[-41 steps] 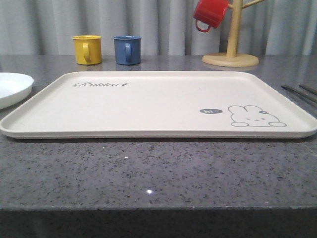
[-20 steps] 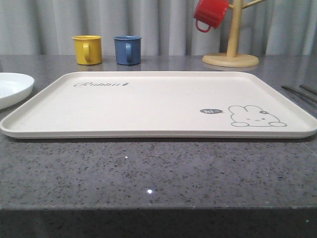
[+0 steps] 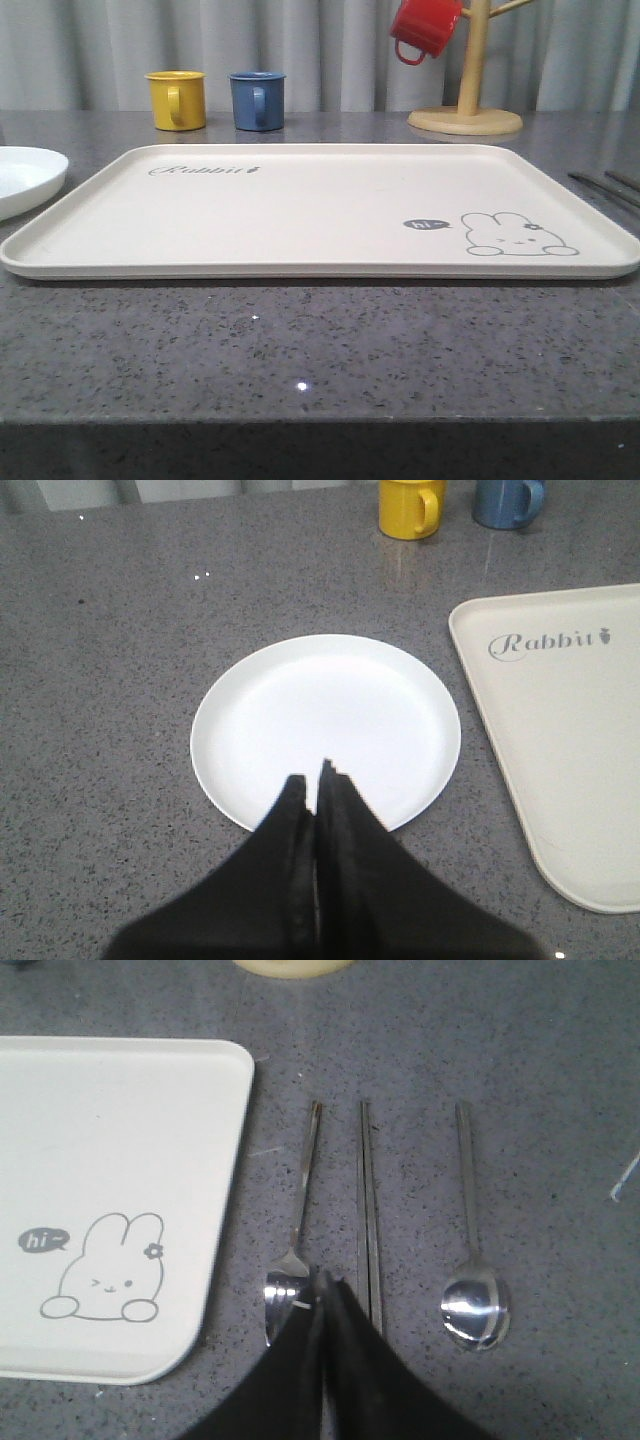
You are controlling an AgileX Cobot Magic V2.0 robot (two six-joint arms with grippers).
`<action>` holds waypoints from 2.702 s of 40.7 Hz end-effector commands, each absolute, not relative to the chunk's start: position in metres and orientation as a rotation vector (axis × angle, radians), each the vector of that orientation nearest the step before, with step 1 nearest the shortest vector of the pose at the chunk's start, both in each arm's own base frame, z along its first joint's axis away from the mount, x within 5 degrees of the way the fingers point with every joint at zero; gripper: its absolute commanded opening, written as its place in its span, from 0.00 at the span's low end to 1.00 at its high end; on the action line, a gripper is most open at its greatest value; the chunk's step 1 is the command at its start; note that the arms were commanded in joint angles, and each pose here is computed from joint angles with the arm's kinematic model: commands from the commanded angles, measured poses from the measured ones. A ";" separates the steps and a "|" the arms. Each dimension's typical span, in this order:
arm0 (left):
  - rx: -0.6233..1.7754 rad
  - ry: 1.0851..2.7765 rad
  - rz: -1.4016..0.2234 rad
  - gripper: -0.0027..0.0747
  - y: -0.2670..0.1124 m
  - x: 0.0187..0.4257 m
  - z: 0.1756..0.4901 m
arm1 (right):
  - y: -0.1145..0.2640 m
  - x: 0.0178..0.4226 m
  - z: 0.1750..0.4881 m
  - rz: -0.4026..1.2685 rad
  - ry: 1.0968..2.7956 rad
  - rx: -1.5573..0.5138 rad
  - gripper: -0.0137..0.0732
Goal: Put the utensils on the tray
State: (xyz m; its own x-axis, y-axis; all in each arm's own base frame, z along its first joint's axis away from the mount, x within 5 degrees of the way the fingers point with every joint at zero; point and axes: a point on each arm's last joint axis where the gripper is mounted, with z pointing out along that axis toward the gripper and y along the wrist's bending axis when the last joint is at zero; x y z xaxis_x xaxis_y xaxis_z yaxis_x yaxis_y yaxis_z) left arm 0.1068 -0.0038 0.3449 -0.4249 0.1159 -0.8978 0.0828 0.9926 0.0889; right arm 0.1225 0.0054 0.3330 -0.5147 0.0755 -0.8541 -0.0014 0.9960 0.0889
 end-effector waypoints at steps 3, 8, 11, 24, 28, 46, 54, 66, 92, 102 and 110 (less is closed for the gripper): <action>0.123 1.917 0.035 0.18 -0.004 0.119 0.358 | 0.003 0.134 0.343 0.065 2.057 0.044 0.49; 0.127 1.910 0.048 0.44 -0.003 0.124 0.358 | 0.004 0.139 0.340 0.065 2.084 0.045 0.63; 0.136 1.925 0.064 0.50 -0.003 0.126 0.356 | 0.004 0.139 0.339 0.065 2.090 0.045 0.63; 0.190 2.256 0.134 0.50 0.001 0.170 0.357 | 0.004 0.139 0.339 0.075 2.091 0.051 0.63; 0.188 2.355 0.132 0.50 0.002 0.192 0.355 | 0.004 0.139 0.339 0.075 2.093 0.051 0.63; -0.114 2.559 -0.099 0.50 0.068 0.278 0.328 | 0.004 0.139 0.339 0.075 2.094 0.051 0.63; -0.159 2.576 -0.140 0.50 0.081 0.299 0.303 | 0.004 0.139 0.339 0.075 2.094 0.051 0.63; -0.221 2.569 -0.177 0.50 0.087 0.320 0.279 | 0.004 0.139 0.339 0.075 2.094 0.051 0.63; -0.214 2.593 -0.195 0.01 0.087 0.323 0.274 | 0.004 0.139 0.339 0.075 2.095 0.051 0.63; -0.104 2.507 -0.280 0.01 0.070 0.323 0.324 | 0.004 0.139 0.339 0.075 2.095 0.051 0.63; 0.106 2.461 -0.370 0.01 0.024 0.332 0.354 | 0.004 0.139 0.339 0.075 2.096 0.051 0.63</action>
State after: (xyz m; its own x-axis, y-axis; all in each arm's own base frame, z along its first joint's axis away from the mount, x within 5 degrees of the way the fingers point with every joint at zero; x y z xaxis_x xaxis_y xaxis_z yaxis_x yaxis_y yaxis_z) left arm 0.3348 0.0492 0.3191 -0.8579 -0.0398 -0.5123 0.0825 0.9734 -0.2138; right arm 0.1354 0.0052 0.3237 -0.5781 0.0674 -0.8132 0.0054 0.9969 0.0788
